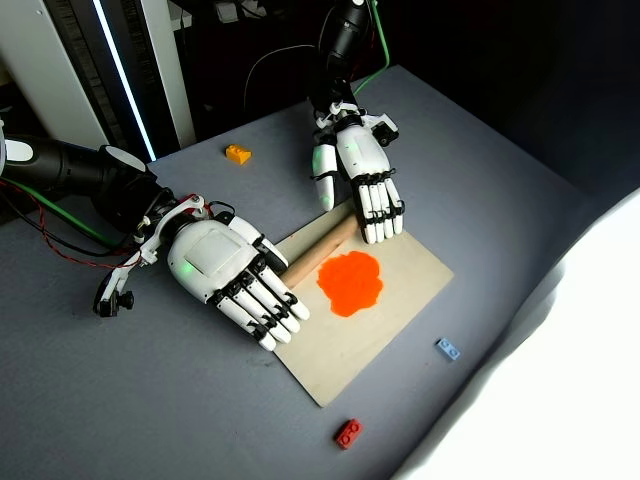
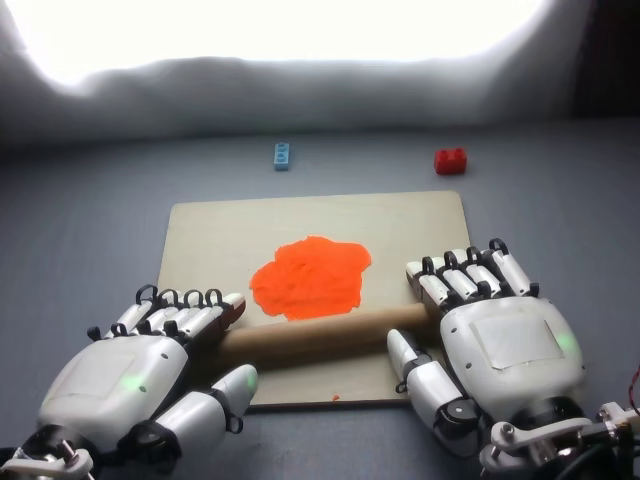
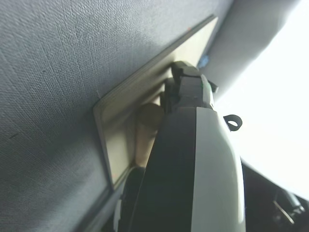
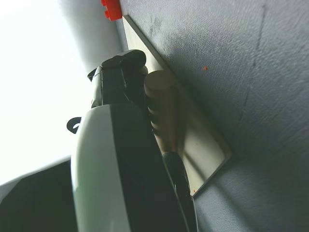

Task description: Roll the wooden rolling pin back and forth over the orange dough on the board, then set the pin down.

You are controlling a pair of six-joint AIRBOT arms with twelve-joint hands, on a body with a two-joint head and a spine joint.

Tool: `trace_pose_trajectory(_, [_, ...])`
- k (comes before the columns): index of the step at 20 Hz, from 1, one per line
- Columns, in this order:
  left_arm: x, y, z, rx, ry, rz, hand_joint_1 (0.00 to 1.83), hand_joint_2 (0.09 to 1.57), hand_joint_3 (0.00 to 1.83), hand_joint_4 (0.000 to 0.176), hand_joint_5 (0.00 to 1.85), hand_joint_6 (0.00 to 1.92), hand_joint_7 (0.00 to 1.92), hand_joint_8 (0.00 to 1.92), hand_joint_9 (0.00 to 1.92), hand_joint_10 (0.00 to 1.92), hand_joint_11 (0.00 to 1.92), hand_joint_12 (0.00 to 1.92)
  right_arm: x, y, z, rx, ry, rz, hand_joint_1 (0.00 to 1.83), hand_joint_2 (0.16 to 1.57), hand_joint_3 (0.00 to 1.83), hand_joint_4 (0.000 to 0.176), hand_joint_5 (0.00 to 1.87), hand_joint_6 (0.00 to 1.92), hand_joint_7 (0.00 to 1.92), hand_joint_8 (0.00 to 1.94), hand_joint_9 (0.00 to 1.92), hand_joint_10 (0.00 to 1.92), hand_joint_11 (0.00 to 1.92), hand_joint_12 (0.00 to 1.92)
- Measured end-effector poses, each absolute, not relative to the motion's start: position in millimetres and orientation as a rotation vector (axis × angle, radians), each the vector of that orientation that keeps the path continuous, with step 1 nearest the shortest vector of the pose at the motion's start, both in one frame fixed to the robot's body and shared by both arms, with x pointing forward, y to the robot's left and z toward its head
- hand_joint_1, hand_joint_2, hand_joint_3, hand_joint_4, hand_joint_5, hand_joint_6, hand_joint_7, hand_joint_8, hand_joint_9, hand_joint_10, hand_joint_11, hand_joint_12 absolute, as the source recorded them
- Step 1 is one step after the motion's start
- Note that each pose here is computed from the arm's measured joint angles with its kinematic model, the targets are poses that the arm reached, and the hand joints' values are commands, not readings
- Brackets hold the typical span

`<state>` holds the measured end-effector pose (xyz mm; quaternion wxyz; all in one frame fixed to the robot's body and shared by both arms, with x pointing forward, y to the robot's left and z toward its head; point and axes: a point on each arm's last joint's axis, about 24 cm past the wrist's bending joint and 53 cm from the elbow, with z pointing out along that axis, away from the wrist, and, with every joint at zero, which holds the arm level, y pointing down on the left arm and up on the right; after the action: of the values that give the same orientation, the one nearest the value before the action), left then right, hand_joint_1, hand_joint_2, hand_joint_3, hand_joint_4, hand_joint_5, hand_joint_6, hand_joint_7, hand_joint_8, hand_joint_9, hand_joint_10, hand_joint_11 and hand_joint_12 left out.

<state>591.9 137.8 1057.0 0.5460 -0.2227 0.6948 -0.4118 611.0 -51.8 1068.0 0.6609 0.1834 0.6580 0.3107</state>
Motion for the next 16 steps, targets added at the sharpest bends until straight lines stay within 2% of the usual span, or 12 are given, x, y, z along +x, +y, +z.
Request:
trace_pose_trajectory(4, [591.3,141.8,1056.7,-0.528,1.651,-0.966,0.0,1.54,0.0,0.0,0.2,0.0,0.25,0.0,0.23,0.0,0.0,0.38,608.4,-51.6,1067.7,0.409,1.49,0.704,0.0,1.55,0.0,0.0,0.4,0.01,0.38,0.0,0.31,0.0,0.0,0.82])
trace_pose_trajectory(6, [590.1,140.3,1057.1,-0.526,1.653,-0.971,0.0,1.55,0.0,0.0,0.22,0.0,0.27,0.0,0.25,0.01,0.0,0.43,608.4,-51.8,1067.8,0.409,1.489,0.703,0.0,1.56,0.0,0.0,0.39,0.0,0.38,0.0,0.31,0.0,0.0,0.82])
trace_pose_trajectory(8, [590.0,141.2,1058.1,-0.527,1.652,-0.969,0.0,1.55,0.0,0.0,0.22,0.0,0.27,0.0,0.25,0.0,0.0,0.46,608.4,-51.8,1067.8,0.409,1.489,0.703,0.0,1.56,0.0,0.0,0.41,0.01,0.41,0.01,0.34,0.01,0.0,0.88])
trace_pose_trajectory(9, [590.0,141.3,1058.4,-0.528,1.65,-0.97,0.0,1.55,0.0,0.0,0.2,0.0,0.25,0.0,0.23,0.0,0.0,0.39,608.3,-51.7,1067.8,0.409,1.489,0.703,0.0,1.56,0.0,0.0,0.41,0.01,0.41,0.01,0.33,0.01,0.0,0.87])
trace_pose_trajectory(14, [589.9,141.2,1058.4,-0.527,1.651,-0.97,0.0,1.55,0.0,0.0,0.22,0.01,0.27,0.01,0.25,0.01,0.0,0.45,607.0,-50.6,1068.3,0.408,1.491,0.706,0.0,1.56,0.0,0.0,0.4,0.0,0.39,0.0,0.31,0.0,0.0,0.83])
trace_pose_trajectory(16, [589.9,141.2,1058.4,-0.527,1.65,-0.97,0.0,1.55,0.0,0.0,0.2,0.0,0.25,0.0,0.22,0.0,0.0,0.36,607.0,-50.5,1068.3,0.407,1.49,0.706,0.0,1.56,0.0,0.0,0.41,0.01,0.39,0.0,0.31,0.0,0.0,0.86])
